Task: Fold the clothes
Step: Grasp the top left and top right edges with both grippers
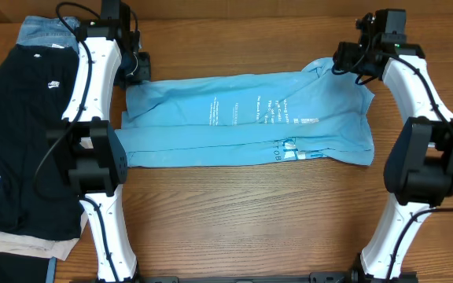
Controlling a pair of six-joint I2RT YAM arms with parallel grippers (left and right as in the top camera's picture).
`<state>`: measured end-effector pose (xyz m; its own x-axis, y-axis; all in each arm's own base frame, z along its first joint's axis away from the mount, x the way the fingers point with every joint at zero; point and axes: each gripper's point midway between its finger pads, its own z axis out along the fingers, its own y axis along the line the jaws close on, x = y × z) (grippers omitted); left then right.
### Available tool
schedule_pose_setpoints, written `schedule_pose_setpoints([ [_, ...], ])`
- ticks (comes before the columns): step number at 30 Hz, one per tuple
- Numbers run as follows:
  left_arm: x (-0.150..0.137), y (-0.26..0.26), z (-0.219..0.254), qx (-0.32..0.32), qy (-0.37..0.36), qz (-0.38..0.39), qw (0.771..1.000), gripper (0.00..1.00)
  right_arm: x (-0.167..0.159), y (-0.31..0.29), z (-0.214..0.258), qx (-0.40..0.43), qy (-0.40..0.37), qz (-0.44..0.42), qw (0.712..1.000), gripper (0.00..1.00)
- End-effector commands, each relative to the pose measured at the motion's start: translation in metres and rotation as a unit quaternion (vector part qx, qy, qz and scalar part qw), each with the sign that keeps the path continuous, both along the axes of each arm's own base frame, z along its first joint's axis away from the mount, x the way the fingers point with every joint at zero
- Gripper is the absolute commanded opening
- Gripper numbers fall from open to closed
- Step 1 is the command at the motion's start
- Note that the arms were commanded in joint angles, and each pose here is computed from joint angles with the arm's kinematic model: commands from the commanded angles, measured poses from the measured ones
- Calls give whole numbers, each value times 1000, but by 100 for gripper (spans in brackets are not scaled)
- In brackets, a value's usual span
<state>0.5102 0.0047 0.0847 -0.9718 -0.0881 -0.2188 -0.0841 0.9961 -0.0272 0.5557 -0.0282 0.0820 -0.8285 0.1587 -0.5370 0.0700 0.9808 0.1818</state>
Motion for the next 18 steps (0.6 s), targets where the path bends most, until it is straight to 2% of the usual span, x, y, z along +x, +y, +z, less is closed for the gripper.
schedule_pose_setpoints([
  [1,3,-1,13,-6,-15,7,1000,4,5,2,-28,-1,17,6,1000,66],
  [9,3,-1,13,-6,-15,7,1000,4,5,-3,-50,-11,32,-2,999,65],
  [18,3,-1,13,-5,-15,7,1000,4,12,-6,-46,-19,15,-6,1000,51],
])
